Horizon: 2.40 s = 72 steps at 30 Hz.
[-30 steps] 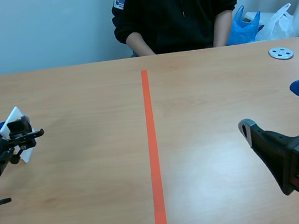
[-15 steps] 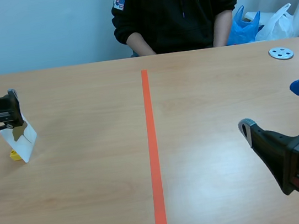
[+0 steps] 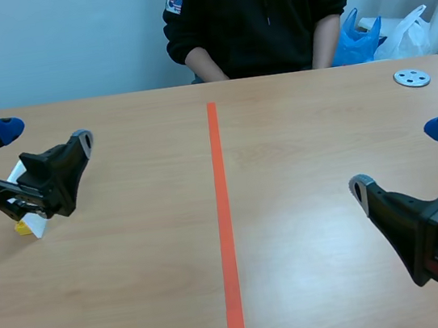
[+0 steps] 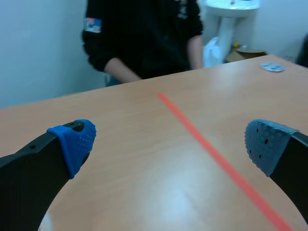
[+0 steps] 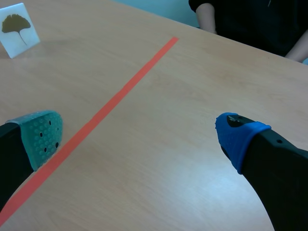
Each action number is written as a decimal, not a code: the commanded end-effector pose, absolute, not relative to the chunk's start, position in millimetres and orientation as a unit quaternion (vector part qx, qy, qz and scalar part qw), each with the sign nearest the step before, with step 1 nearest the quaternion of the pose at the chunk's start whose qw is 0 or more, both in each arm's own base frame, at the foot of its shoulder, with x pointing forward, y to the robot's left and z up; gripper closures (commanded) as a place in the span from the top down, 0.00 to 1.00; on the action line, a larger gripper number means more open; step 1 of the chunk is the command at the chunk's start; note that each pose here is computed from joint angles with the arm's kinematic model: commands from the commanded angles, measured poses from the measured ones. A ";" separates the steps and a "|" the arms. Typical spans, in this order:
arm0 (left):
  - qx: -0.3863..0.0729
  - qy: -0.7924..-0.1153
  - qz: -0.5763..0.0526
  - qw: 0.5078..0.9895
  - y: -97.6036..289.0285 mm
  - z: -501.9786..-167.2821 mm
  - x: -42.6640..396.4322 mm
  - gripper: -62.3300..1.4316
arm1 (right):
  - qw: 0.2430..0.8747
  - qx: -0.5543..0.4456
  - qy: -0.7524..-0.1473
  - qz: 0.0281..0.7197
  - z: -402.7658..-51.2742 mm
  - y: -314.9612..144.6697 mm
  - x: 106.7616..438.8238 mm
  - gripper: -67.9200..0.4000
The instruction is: Sort the leaf by its shape. The table is split by an orange tape line. A compound leaf with several leaflets goes to the left side, a simple leaf with one blade goes to the right side. Return to the home posture when a red brick is placed on the table.
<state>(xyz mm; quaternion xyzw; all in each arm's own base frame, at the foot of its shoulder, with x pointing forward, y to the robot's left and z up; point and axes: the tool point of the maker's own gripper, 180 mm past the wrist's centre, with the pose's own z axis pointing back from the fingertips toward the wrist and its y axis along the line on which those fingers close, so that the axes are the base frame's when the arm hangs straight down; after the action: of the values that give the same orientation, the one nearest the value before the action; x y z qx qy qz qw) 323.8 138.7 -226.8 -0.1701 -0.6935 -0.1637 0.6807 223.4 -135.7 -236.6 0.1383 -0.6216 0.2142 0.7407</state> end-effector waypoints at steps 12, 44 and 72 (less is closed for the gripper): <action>-0.246 -0.654 -0.174 0.694 93.3 -228.3 246.8 1.00 | 0.731 0.138 -0.633 0.214 -226.9 -136.3 226.6 1.00; -0.264 -0.610 -0.188 0.723 72.6 -243.3 216.7 1.00 | 0.740 0.138 -0.622 0.218 -232.3 -135.7 225.3 1.00; -0.264 -0.609 -0.188 0.724 72.5 -243.6 216.6 1.00 | 0.762 0.118 -0.581 0.259 -271.7 -131.2 251.7 1.00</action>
<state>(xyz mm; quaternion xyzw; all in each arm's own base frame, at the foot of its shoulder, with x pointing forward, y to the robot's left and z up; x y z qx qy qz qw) 214.0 71.4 -249.5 -0.2624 -0.5994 -0.1938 0.7309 248.3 -130.3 -271.8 0.1158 -0.5782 0.2596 0.7648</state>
